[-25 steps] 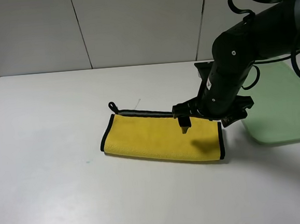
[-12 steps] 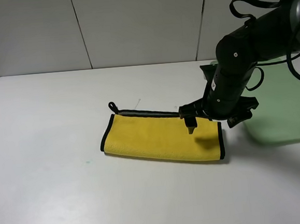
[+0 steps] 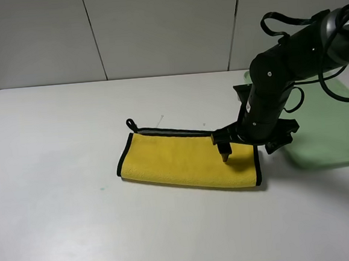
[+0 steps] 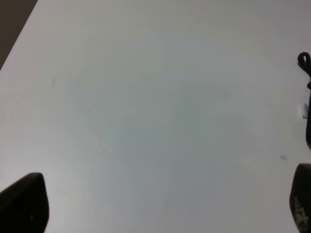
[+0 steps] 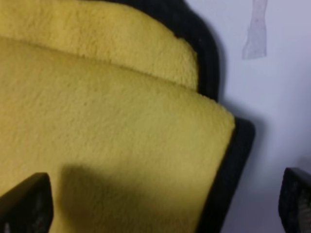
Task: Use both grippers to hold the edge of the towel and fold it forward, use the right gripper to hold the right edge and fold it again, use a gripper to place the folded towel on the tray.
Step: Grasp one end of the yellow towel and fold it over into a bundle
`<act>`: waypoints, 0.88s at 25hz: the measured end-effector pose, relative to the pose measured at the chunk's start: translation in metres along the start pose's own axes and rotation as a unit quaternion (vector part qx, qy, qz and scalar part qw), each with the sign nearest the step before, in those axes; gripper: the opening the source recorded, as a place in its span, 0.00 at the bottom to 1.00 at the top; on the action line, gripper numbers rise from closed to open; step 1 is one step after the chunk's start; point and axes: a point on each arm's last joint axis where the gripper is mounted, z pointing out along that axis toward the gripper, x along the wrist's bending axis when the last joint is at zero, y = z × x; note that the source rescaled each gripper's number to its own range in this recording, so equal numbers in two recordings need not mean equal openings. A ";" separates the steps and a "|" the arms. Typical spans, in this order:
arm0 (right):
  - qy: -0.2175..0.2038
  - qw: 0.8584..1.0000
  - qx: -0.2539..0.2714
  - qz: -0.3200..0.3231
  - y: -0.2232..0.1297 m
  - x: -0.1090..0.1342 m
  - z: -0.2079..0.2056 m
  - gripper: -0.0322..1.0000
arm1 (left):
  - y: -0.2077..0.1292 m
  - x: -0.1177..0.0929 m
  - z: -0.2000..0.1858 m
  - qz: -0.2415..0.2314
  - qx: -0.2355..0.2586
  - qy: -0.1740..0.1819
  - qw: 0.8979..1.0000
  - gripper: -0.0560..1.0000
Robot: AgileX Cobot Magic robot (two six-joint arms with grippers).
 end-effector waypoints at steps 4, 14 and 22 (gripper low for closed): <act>-0.005 1.000 0.017 -0.010 -0.002 0.000 0.015 1.00 | 0.000 0.000 0.000 0.000 0.000 0.000 1.000 1.00; 0.010 0.999 0.034 -0.020 -0.001 0.002 0.026 1.00 | 0.000 0.000 0.000 0.000 0.000 0.000 1.000 1.00; 0.021 0.999 0.034 -0.014 -0.001 0.006 0.028 0.74 | 0.000 0.000 0.000 0.000 0.000 0.000 1.000 1.00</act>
